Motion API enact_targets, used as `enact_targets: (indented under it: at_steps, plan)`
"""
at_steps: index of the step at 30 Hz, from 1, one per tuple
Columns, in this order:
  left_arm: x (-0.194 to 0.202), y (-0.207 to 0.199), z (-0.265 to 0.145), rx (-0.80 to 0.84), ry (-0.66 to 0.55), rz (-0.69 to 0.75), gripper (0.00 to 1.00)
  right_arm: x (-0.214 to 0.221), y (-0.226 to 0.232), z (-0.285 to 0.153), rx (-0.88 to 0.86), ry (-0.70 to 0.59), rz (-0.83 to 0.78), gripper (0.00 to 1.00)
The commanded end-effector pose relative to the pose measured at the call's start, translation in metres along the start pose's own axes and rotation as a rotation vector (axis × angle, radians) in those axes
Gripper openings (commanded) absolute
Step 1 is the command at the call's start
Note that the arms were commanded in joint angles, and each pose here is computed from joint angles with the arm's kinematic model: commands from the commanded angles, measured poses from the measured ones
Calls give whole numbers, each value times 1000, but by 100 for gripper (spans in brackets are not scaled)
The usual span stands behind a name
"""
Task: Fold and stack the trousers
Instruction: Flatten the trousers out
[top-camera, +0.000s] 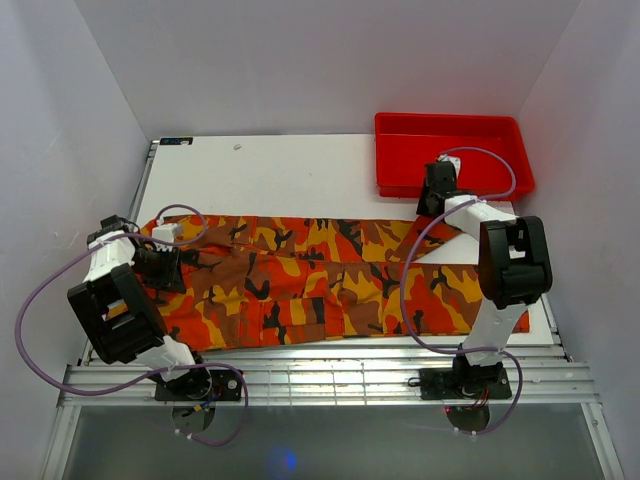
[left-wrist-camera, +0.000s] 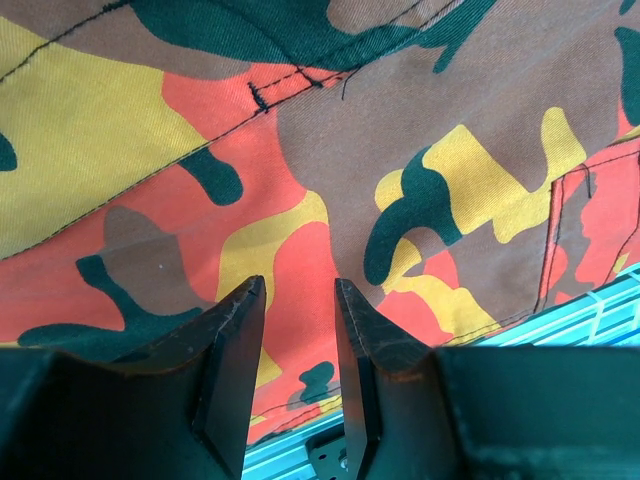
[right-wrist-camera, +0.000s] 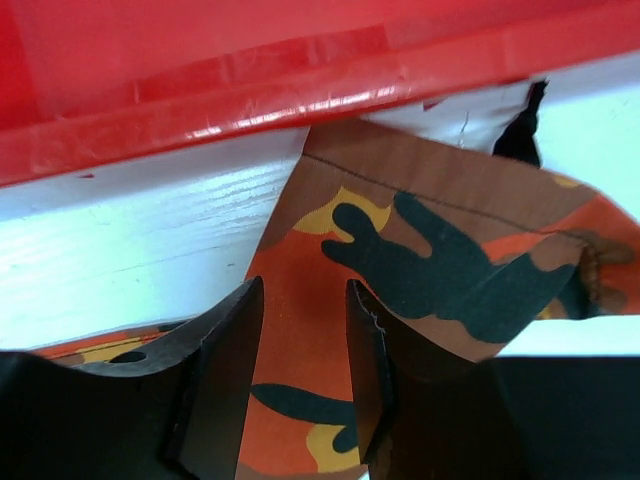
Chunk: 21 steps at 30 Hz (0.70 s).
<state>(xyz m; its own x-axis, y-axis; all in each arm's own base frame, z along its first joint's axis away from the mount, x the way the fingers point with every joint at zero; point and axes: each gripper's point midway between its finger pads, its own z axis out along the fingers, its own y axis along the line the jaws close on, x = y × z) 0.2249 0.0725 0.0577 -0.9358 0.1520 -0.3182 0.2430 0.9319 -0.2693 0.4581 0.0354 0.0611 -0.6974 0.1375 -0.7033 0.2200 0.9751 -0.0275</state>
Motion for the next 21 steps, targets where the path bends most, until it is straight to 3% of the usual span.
enact_targets:
  at_steps: [1,5,13,14,18,21]
  plan:
    - [-7,-4,-3,23,-31,-13,45,-18,-5,3,55,-131,89,45]
    - [-7,-3,-5,16,-30,-9,45,1,-2,17,62,-63,90,46]
    - [-8,-1,-6,11,-22,-17,46,-3,4,35,101,5,52,43]
    - [-8,-1,-6,10,-23,-15,46,-2,5,37,101,15,43,41]
    - [-9,2,-7,-3,-24,-12,46,6,-1,36,114,42,-16,9]
    - [-6,3,-6,-11,-9,-17,46,2,-12,22,104,57,-18,8]
